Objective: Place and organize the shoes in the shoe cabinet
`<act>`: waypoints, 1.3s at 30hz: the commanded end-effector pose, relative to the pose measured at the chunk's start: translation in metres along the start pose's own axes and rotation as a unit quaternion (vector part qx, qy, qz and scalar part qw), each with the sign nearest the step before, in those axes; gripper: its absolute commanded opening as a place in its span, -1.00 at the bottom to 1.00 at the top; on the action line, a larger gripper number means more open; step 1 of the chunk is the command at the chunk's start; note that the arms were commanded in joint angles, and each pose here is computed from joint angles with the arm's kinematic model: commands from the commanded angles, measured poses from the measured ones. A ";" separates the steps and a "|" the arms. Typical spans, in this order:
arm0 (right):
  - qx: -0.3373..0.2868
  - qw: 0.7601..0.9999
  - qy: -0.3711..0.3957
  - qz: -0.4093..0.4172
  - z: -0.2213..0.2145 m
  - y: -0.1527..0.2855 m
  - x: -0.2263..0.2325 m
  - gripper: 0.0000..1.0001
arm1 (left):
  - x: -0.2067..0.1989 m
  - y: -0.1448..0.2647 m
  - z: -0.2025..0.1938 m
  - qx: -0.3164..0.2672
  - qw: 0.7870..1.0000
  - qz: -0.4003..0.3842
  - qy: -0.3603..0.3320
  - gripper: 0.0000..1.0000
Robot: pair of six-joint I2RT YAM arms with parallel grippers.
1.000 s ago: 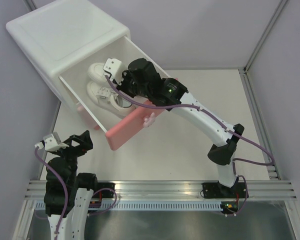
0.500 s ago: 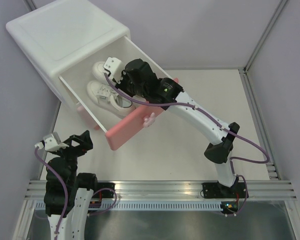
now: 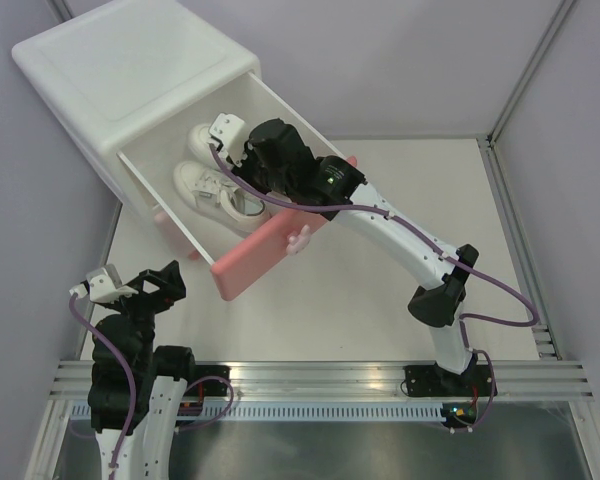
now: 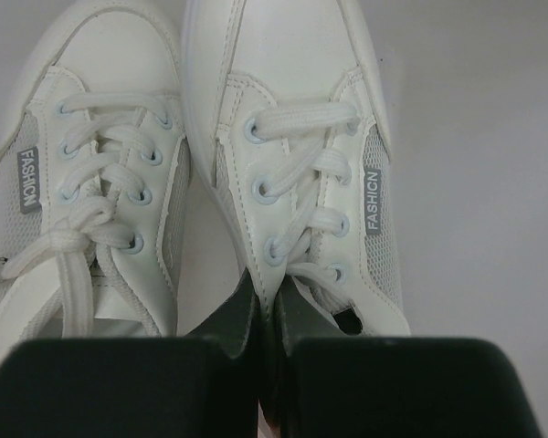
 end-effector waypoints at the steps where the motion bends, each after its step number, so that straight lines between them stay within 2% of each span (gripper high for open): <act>1: -0.055 0.998 -0.022 -0.034 0.033 0.017 -0.018 -0.99 | -0.002 0.003 0.006 -0.026 1.000 -0.015 -0.010 0.88; 39: -0.036 0.998 -0.019 -0.057 0.021 0.012 -0.022 -0.99 | -0.001 0.004 0.007 -0.028 0.999 -0.011 -0.011 0.88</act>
Point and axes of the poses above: each gripper's point midway between its finger pads, its own y axis back along the fingers, its own x axis along the line the jaws close on, z = x × y, the point moved 3 cm from there along y, back along the fingers, and after that the axes turned 9 degrees about -y, right-handed, at the moved point
